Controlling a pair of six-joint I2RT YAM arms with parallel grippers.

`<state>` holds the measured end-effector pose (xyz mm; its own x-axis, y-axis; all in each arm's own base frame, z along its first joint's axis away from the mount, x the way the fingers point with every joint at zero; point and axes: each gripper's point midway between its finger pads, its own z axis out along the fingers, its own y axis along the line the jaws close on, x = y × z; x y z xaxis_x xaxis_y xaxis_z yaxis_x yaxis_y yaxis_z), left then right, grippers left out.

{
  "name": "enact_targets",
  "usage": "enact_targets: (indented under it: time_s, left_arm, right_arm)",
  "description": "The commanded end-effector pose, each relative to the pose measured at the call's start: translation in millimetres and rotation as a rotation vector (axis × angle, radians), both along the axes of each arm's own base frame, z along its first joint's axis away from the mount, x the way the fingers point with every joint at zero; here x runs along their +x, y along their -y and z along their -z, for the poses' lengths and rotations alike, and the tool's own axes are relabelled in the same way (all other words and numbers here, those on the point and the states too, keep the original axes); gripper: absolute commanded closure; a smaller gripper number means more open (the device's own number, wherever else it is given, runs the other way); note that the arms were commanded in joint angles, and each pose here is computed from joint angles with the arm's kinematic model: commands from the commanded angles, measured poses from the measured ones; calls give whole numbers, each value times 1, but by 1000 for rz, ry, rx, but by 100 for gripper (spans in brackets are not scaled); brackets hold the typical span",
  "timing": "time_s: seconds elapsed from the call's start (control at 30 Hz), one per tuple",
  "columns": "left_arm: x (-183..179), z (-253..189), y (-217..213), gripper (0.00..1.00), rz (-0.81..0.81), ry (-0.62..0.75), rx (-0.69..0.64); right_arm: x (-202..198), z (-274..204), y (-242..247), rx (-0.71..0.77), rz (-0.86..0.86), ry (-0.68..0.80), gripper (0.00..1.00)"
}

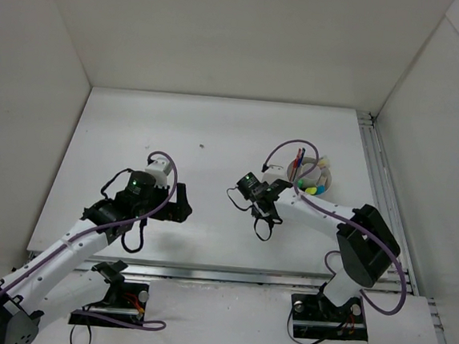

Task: Sort the stationery into containers
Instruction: Move the stationery to the center of the board.

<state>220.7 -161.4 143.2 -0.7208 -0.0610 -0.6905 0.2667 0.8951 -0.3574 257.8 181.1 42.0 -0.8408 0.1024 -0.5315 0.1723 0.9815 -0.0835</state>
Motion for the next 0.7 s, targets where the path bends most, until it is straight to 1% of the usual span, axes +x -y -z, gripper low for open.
enact_targets:
  time_s: [0.0, 0.07, 0.1, 0.17, 0.2, 0.23, 0.3, 0.4, 0.5, 0.67]
  left_arm:
    - [15, -28, 9, 0, 17, 87, -45]
    - [16, -29, 11, 0, 27, 86, -44]
    - [17, -31, 12, 0, 29, 88, -45]
    - [18, -30, 13, 0, 34, 84, -40]
    - [19, -29, 13, 0, 35, 84, -37]
    - [19, -29, 13, 0, 36, 86, -35]
    - [20, -29, 13, 0, 37, 88, -34]
    - [21, -28, 14, 0, 44, 92, -32]
    - [23, -30, 15, 0, 51, 95, -24]
    - [25, -31, 12, 0, 48, 94, -10]
  right_arm:
    - [3, -22, 9, 6, 13, 55, 100]
    - [5, -27, 10, 12, 14, 68, 100]
    - [7, -30, 9, 18, 15, 74, 93]
    - [9, -35, 8, 40, 31, 87, 71]
    - [9, -36, 5, 67, 53, 88, 45]
    - [9, -36, 7, 83, 76, 85, 33]
    - [12, -36, 7, 131, 150, 91, 22]
    - [20, -34, 5, 162, 235, 107, 16]
    - [32, -29, 4, 157, 276, 102, 14]
    - [48, -11, 5, 144, 309, 49, 14]
